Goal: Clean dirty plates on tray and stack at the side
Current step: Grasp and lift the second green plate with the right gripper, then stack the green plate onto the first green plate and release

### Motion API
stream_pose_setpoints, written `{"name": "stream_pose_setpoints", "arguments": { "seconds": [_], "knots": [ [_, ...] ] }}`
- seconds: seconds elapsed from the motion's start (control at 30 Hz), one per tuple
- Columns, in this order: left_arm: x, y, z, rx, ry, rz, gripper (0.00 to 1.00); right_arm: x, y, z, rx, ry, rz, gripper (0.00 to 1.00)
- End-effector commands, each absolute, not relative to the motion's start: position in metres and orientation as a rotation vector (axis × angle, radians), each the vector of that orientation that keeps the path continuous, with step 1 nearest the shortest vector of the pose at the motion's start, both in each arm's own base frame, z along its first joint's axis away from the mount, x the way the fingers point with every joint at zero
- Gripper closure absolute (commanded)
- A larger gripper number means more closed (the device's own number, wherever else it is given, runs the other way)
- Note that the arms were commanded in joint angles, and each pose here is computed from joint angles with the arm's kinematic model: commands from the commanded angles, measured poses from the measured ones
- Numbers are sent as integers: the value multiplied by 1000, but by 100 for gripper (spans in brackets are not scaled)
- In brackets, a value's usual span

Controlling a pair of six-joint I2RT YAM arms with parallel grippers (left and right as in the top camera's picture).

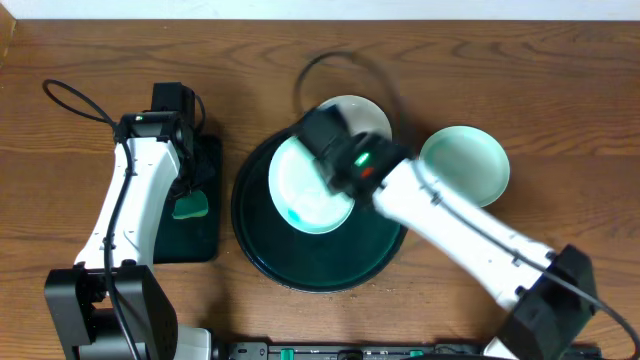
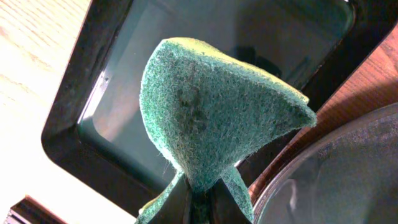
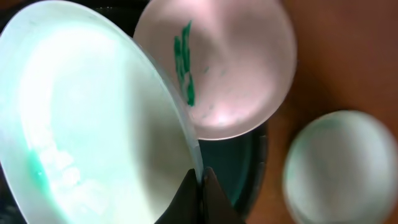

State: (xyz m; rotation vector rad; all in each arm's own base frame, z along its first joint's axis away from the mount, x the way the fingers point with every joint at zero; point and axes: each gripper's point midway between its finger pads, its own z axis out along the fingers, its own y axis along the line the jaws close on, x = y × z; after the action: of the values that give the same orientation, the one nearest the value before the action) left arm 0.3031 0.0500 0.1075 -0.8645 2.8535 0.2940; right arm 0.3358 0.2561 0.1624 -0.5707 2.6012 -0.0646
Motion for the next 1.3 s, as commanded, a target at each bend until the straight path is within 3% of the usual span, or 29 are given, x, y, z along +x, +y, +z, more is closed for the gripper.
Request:
{"name": "stream_pose_setpoints", "arguments": {
  "seconds": [0.0, 0.33, 0.67, 0.9, 1.07, 1.27],
  "knots": [
    [304, 55, 108, -856, 2850, 331, 93, 336, 256, 173, -489, 2718, 346, 99],
    [304, 55, 108, -855, 2850, 330, 93, 385, 100, 176, 138, 2822, 479, 99],
    [304, 55, 108, -856, 2850, 330, 93, 358, -43, 124, 737, 2869, 123, 99],
    [304, 55, 108, -855, 2847, 329, 93, 348, -68, 68, 845, 2827, 90, 99],
    [305, 55, 108, -855, 2846, 328, 93, 356, -65, 53, 814, 2783, 121, 98],
    [305, 55, 108, -856, 2847, 329, 93, 361, -39, 58, 615, 2834, 152, 71]
  ]
}}
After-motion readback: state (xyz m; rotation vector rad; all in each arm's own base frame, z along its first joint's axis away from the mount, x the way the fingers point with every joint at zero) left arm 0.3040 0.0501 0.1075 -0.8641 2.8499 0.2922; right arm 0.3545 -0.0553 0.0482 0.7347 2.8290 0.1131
